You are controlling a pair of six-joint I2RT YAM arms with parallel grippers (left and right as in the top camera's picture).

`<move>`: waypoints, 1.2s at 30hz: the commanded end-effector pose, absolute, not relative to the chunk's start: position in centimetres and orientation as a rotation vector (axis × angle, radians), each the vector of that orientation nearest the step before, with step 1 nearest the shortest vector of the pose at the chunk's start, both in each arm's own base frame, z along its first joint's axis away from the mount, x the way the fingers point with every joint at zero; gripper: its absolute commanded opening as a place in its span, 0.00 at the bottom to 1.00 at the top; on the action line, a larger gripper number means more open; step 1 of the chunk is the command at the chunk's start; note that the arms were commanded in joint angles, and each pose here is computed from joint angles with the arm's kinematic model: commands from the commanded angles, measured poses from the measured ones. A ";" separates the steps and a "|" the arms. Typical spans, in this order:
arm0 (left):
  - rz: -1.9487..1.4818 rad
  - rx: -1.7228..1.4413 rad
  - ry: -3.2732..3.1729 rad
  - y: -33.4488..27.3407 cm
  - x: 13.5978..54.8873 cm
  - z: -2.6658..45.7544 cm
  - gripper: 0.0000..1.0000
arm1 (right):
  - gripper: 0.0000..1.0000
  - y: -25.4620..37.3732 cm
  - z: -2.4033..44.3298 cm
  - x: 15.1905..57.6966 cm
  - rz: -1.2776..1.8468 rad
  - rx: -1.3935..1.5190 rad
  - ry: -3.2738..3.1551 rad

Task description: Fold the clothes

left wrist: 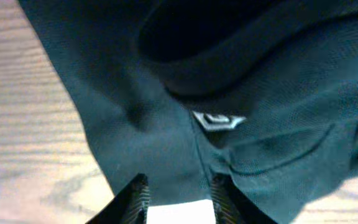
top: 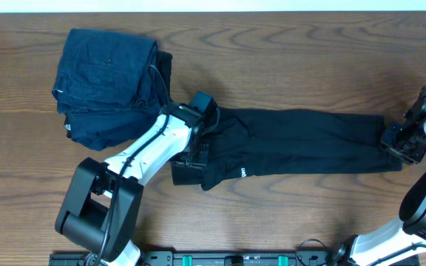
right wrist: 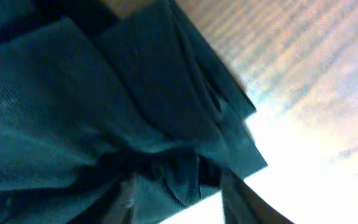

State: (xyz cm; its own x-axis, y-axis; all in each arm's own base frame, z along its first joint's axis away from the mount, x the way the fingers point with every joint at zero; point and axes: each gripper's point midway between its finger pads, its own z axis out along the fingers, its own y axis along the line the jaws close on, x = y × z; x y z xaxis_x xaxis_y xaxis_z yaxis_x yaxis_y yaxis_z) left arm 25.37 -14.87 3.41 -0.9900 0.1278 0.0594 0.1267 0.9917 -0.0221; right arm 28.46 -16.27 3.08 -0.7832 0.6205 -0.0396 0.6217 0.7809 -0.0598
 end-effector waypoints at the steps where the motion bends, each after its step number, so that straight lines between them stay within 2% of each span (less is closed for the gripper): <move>1: 0.083 -0.228 -3.175 -16.0 28.2 6.8 0.37 | 0.49 -16.8 5.6 30.6 -0.044 1.033 2.876; 6: 0.153 -0.222 -3.252 -17.0 29.7 9.4 0.38 | 0.46 -14.0 8.0 32.4 0.222 0.979 2.870; 8: 0.169 -0.201 -3.261 -17.2 30.0 9.4 0.31 | 0.37 -12.3 8.2 33.0 0.331 0.887 2.882; 9: 0.180 -0.202 -3.265 -17.4 30.2 9.1 0.25 | 0.28 -11.1 8.2 33.4 0.404 0.821 2.885; 11: 0.191 -0.209 -3.277 -17.8 30.5 8.5 0.19 | 0.18 -8.9 8.2 34.2 0.520 0.701 2.878; 16: 0.190 -0.209 -3.276 -18.1 31.1 6.3 0.14 | 0.02 -3.7 7.0 35.6 0.630 0.364 2.874; 26: 0.193 -0.209 -3.278 -18.4 31.7 5.5 0.13 | 0.01 6.7 3.2 36.7 0.626 -0.179 2.803; 33: 0.199 -0.214 -3.284 -18.6 31.8 5.4 0.13 | 0.01 11.9 3.2 35.9 0.632 -0.368 2.792; 36: 0.198 -0.215 -3.283 -18.6 31.8 5.4 0.13 | 0.01 12.4 2.8 35.8 0.564 -0.342 2.817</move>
State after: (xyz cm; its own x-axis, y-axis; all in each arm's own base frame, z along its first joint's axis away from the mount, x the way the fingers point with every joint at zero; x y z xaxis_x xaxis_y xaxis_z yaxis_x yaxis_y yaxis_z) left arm 32.01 -18.63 5.86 -0.9781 0.1147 -0.1734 0.1360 0.9839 -0.1161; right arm 36.07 11.93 3.07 -0.9383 -0.1790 -0.2960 -0.2871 0.8802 0.3778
